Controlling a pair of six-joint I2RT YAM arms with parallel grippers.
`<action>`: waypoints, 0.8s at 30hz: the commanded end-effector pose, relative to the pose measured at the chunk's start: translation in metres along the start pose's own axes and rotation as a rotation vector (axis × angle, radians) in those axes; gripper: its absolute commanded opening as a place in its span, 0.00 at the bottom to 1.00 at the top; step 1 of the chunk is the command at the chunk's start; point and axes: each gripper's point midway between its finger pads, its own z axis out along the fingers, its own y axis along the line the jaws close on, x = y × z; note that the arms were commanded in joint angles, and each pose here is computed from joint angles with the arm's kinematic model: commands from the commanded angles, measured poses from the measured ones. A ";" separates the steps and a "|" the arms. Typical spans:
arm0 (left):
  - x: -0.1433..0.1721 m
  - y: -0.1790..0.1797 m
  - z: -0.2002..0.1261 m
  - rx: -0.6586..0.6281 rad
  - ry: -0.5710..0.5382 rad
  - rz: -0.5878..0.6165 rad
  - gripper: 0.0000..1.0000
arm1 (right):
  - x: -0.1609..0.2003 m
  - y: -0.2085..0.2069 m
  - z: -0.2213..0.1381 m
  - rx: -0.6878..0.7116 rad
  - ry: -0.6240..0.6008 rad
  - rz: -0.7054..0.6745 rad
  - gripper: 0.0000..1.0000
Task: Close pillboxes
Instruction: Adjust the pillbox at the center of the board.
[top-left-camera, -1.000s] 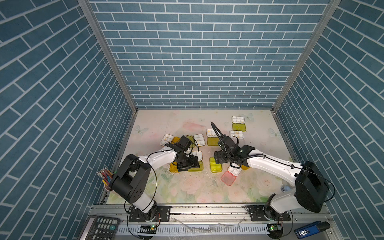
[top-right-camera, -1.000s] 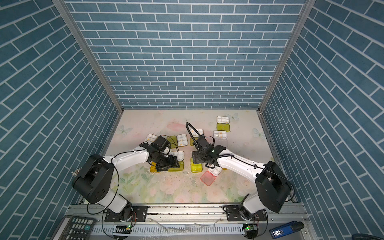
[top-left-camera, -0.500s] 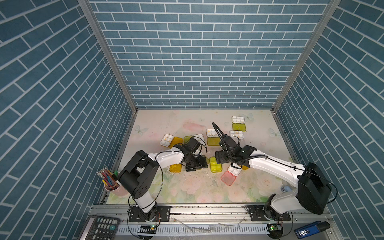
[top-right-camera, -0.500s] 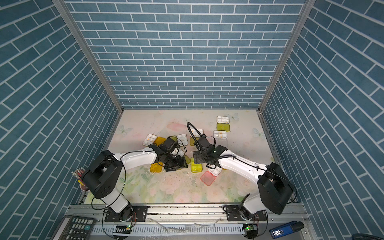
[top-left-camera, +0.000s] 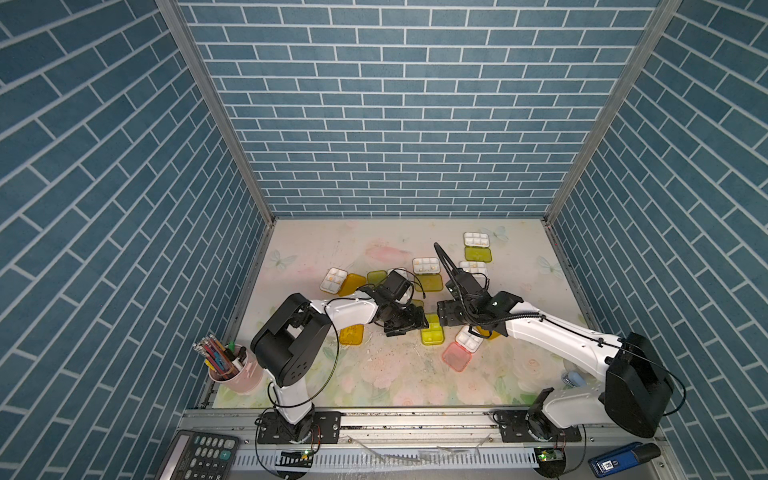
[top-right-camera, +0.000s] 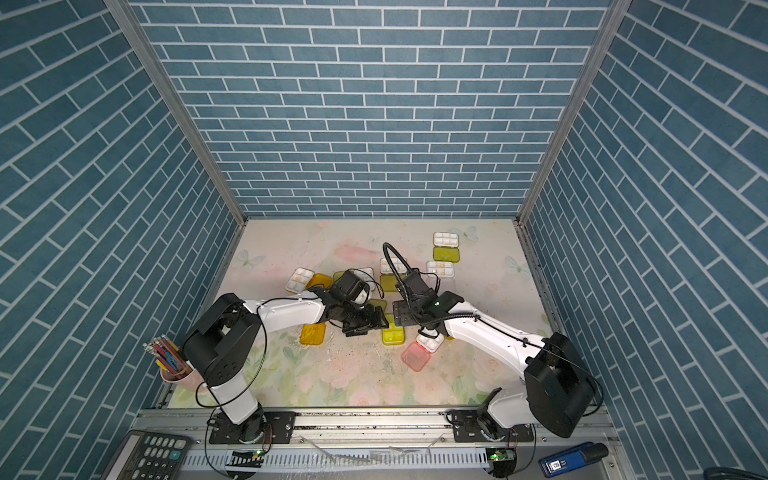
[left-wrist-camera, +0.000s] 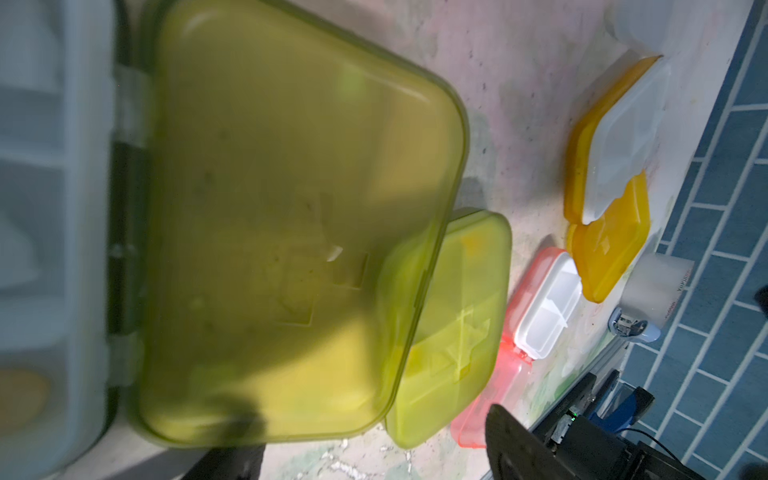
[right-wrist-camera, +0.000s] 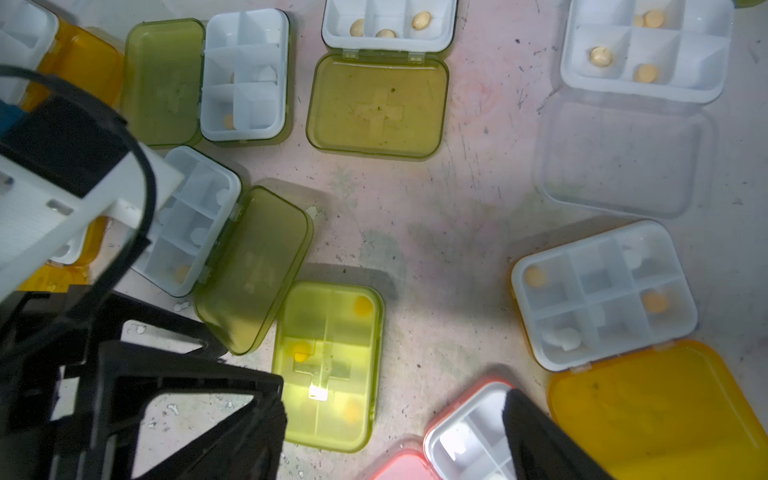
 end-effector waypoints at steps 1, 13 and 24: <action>-0.010 -0.019 0.003 0.051 -0.021 0.015 0.84 | 0.005 -0.010 -0.005 0.024 0.006 -0.001 0.83; -0.007 -0.040 -0.049 0.111 -0.120 0.069 0.84 | -0.006 -0.001 -0.009 -0.122 0.033 0.149 0.77; -0.072 0.017 -0.129 -0.025 -0.232 -0.018 0.87 | -0.025 0.047 0.022 -0.311 0.127 0.198 0.67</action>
